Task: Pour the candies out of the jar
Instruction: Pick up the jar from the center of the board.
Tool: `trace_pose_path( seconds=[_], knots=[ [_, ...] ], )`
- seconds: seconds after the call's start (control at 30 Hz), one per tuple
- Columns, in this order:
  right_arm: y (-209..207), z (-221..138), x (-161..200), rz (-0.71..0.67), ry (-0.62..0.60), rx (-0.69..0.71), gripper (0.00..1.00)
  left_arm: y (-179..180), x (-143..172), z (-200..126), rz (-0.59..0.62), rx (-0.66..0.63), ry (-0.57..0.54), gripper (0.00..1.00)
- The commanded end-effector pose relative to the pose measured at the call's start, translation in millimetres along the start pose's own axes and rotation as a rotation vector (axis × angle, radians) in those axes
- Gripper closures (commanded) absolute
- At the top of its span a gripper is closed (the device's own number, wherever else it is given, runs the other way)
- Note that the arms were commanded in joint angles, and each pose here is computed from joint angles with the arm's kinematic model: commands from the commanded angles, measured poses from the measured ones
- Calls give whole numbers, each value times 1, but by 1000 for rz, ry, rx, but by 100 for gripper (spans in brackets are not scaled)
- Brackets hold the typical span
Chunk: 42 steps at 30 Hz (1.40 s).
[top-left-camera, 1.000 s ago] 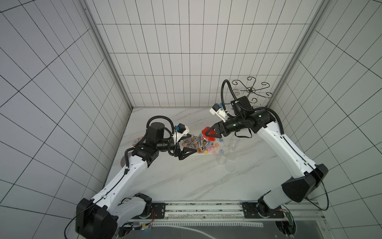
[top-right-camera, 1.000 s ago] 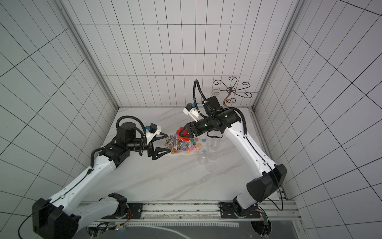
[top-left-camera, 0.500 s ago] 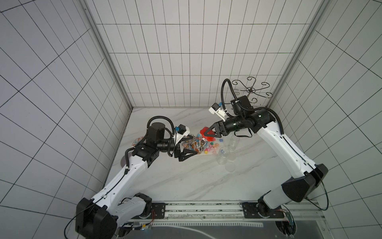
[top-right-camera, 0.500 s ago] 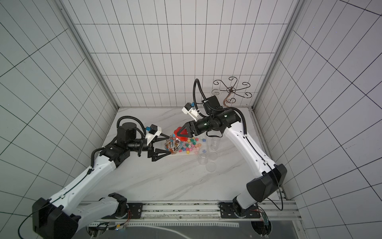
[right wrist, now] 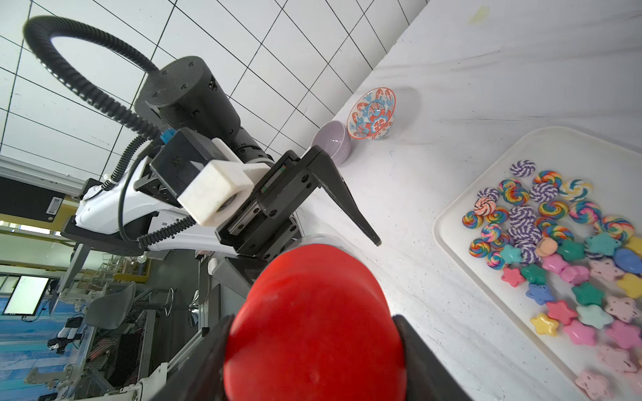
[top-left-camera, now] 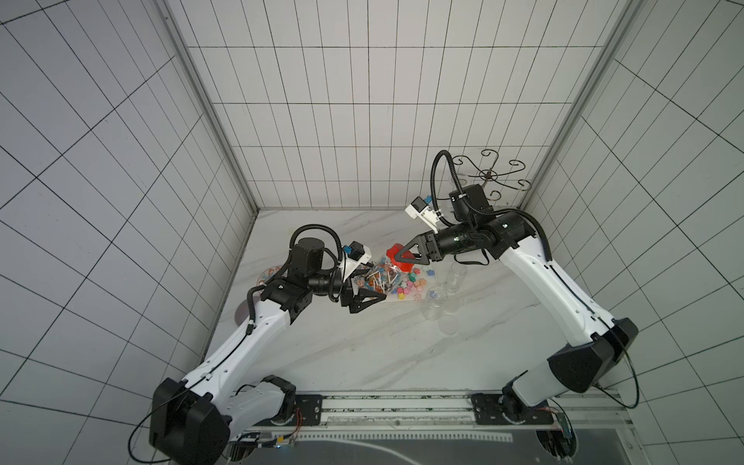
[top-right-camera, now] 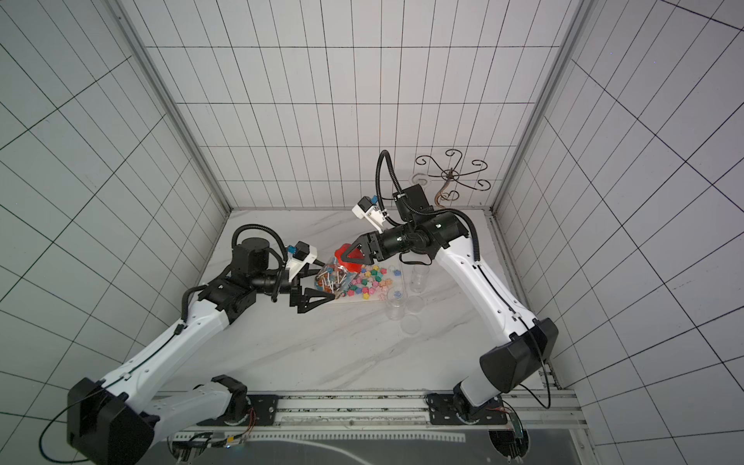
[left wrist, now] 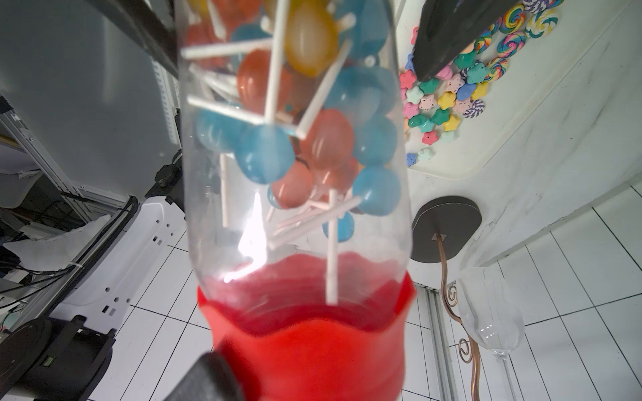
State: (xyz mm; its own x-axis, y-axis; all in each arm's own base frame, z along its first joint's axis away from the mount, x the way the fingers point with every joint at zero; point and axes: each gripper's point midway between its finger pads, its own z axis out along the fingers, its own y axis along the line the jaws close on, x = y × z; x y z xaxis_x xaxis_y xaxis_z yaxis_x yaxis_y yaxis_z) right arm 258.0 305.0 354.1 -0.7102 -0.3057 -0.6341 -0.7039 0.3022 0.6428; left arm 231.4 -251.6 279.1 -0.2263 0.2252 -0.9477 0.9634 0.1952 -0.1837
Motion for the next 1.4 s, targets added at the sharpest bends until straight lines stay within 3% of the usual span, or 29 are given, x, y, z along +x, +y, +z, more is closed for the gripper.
trace_pose_path(
  seconds=[0.0, 0.43, 0.63, 0.8, 0.93, 1.07, 1.2, 1.37],
  knots=[
    [11, 4, 6, -15, -2, -57, 78, -3, -14, 0, 40, 12, -28, 5],
    [15, 12, 11, -18, 5, -59, 78, -3, -15, 0, 36, 14, -33, 19],
    [15, 13, 12, -16, 9, -62, 77, -3, -15, 0, 34, 14, -32, 34],
    [15, 13, 13, -15, 9, -62, 75, -3, -16, 0, 35, 13, -34, 40],
    [15, 13, 15, -14, 11, -63, 68, -2, -16, -1, 36, 6, -33, 40],
    [17, 12, 15, -20, 11, -70, 47, 2, -15, -2, 42, -25, -30, 40],
    [18, 12, 15, -22, 11, -76, 42, 3, -15, -3, 44, -40, -29, 40],
    [17, 13, 14, -13, 14, -80, 28, 5, -13, -4, 47, -60, -20, 40]
  ],
)
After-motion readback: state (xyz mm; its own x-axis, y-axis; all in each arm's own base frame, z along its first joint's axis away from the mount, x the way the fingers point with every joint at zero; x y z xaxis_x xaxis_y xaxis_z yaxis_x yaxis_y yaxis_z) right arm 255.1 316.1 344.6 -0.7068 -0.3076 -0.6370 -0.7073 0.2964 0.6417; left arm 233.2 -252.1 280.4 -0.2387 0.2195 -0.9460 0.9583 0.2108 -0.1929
